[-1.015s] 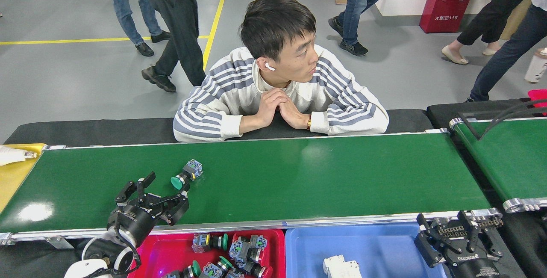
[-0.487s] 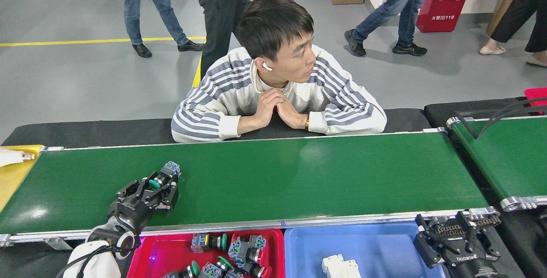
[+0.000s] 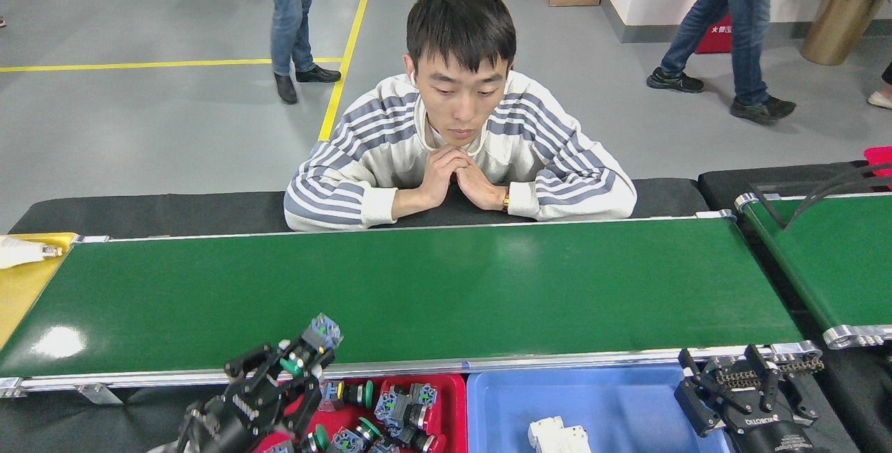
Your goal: Pick switch part from conveyor to tray
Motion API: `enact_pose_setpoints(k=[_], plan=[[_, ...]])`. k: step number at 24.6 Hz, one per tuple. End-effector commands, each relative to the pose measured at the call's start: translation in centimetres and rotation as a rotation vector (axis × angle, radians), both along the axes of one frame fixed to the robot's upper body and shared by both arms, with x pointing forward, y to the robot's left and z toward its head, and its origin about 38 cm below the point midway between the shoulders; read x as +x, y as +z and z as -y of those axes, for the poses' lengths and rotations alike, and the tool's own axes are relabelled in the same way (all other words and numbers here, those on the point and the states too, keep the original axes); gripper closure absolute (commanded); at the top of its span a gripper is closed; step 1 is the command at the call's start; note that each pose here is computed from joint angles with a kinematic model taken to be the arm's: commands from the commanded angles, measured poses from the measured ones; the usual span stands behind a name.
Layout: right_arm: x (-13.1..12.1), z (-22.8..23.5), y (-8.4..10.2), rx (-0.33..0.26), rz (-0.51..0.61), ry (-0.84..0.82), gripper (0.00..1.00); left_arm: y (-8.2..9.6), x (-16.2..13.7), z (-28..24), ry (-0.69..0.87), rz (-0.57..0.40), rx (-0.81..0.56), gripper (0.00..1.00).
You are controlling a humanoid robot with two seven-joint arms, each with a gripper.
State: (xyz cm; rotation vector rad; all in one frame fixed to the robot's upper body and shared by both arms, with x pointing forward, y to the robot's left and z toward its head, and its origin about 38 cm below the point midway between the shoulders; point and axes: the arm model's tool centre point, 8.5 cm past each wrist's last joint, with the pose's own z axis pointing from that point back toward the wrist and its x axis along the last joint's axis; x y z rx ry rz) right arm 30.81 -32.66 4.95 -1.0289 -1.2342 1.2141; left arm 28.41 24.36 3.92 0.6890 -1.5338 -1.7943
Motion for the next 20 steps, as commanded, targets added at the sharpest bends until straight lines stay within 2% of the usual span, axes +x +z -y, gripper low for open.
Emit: enact_pose_setpoints(k=[1, 4, 7, 9, 12, 13, 20], plan=[[0.4, 0.2, 1.0, -0.015, 0.029, -0.005, 0.00, 0.7, -0.1, 0.2, -0.016, 0.018, -0.002, 0.00], [0.3, -0.2, 1.7, -0.057, 0.048, -0.036, 0.02, 1.1, 0.2, -0.9, 0.020, 0.032, 0.000, 0.00], [0.2, -0.6, 1.4, -0.059, 0.053, -0.076, 0.02, 1.6, 0.2, -3.2, 0.091, 0.046, 0.009, 0.00], [0.2, -0.7, 1.4, -0.059, 0.053, -0.073, 0.01, 1.9, 0.9, -5.7, 0.271, 0.063, 0.012, 0.00], [0.4, -0.7, 1.6, -0.050, 0.062, -0.067, 0.01, 2.3, 1.1, -11.3, 0.653, 0.081, 0.022, 0.00], [0.4, -0.7, 1.7, -0.047, 0.064, -0.067, 0.01, 2.2, 0.9, -12.2, 0.699, 0.080, 0.030, 0.00], [0.3, 1.0, 2.2, -0.040, 0.076, -0.093, 0.01, 2.6, -0.6, -15.6, 0.807, 0.090, 0.057, 0.00]])
